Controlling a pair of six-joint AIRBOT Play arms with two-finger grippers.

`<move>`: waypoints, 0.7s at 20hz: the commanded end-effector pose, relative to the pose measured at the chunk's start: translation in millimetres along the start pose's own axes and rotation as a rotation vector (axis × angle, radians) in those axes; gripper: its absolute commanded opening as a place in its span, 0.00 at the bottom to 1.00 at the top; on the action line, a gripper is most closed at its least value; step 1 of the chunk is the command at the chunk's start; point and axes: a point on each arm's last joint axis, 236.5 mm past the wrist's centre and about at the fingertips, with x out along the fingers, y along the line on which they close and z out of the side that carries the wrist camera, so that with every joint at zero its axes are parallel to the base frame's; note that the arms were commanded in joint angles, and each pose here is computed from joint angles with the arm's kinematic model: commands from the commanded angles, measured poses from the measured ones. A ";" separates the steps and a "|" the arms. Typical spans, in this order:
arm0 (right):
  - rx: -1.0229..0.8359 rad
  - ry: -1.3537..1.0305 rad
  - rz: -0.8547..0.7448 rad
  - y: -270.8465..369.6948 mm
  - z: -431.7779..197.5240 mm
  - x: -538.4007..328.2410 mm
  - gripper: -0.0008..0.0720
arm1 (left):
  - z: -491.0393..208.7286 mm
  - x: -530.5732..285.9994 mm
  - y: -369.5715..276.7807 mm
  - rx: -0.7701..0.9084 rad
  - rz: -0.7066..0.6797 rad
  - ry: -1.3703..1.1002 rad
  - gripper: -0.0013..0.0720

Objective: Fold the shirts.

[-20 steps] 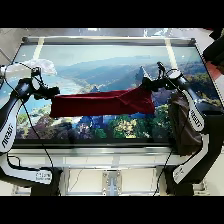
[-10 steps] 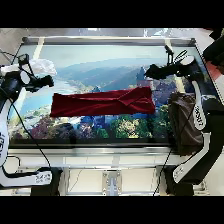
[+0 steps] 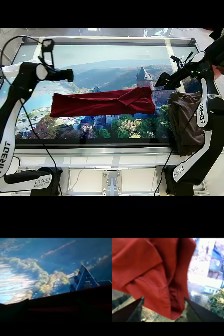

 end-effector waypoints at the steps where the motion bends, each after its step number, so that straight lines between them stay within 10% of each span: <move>1: 0.074 0.081 0.062 -14.9 -8.6 25.5 0.86 | 1.1 19.5 -52.4 0.084 -0.065 0.025 0.98; 14: 0.162 0.145 0.199 -24.9 -2.9 99.5 0.86 | -4.0 24.8 -61.6 0.032 -0.083 0.047 0.98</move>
